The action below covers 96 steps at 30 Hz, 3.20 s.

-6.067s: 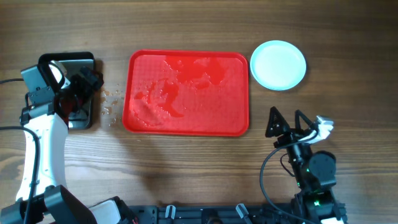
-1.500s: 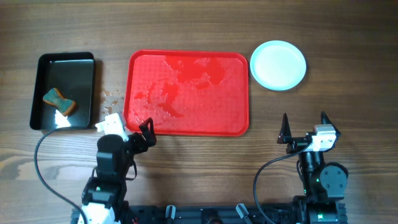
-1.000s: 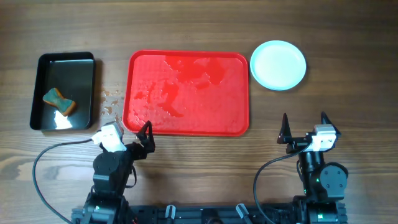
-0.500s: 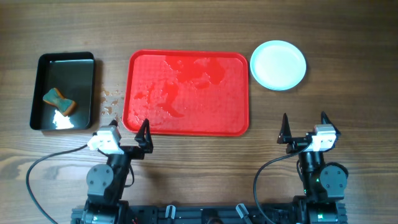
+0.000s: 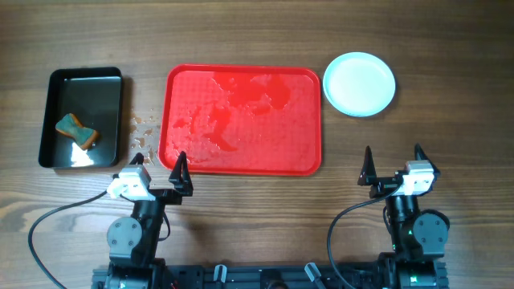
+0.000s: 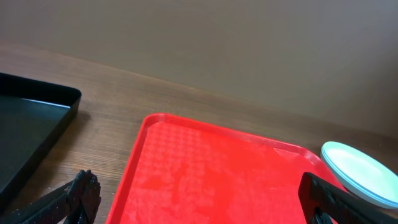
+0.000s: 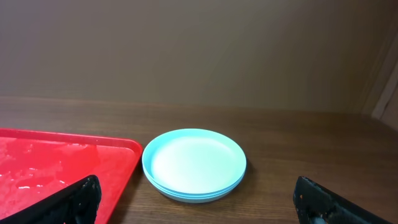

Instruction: Clean dirty plates on tray and stack at the side

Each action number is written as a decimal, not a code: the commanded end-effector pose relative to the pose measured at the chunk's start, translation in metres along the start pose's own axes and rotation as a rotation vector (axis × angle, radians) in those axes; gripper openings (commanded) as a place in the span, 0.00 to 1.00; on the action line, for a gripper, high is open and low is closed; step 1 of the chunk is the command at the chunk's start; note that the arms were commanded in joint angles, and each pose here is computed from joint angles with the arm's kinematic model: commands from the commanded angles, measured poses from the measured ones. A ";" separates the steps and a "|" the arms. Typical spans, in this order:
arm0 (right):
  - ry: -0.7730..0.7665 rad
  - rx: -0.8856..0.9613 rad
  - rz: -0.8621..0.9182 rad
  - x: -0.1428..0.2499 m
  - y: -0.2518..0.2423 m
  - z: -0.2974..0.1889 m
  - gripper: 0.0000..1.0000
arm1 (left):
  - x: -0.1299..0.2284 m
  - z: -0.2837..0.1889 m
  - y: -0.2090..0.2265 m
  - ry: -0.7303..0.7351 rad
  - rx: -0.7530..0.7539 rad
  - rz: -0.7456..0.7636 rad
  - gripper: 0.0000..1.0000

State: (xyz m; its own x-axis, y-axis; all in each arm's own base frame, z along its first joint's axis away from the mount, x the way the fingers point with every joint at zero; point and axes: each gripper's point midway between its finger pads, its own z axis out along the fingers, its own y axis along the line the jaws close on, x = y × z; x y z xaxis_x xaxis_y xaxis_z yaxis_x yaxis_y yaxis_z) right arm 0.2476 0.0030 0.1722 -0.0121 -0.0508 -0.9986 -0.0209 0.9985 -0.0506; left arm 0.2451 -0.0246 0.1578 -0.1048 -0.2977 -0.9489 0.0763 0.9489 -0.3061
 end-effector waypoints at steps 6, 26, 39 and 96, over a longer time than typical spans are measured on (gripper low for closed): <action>-0.010 -0.014 -0.009 -0.002 0.002 0.000 1.00 | 0.002 0.000 -0.001 0.002 0.014 0.123 1.00; -0.009 -0.014 -0.009 -0.002 0.002 0.000 1.00 | 0.001 0.000 -0.001 -0.001 0.010 0.205 1.00; -0.009 -0.014 -0.009 -0.002 0.002 0.000 1.00 | 0.001 0.000 -0.001 -0.001 0.010 0.205 1.00; -0.008 -0.014 -0.009 -0.001 0.002 0.000 1.00 | 0.002 0.000 -0.001 0.001 0.010 0.205 1.00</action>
State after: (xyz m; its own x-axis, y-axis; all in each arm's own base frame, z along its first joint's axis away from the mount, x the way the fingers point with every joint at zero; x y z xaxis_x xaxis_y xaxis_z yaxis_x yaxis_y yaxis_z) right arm 0.2476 0.0031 0.1722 -0.0121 -0.0508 -0.9986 -0.0212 0.9985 -0.0506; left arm 0.2450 -0.0252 0.1578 -0.0894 -0.1169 -0.9891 0.0981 0.9872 -0.1255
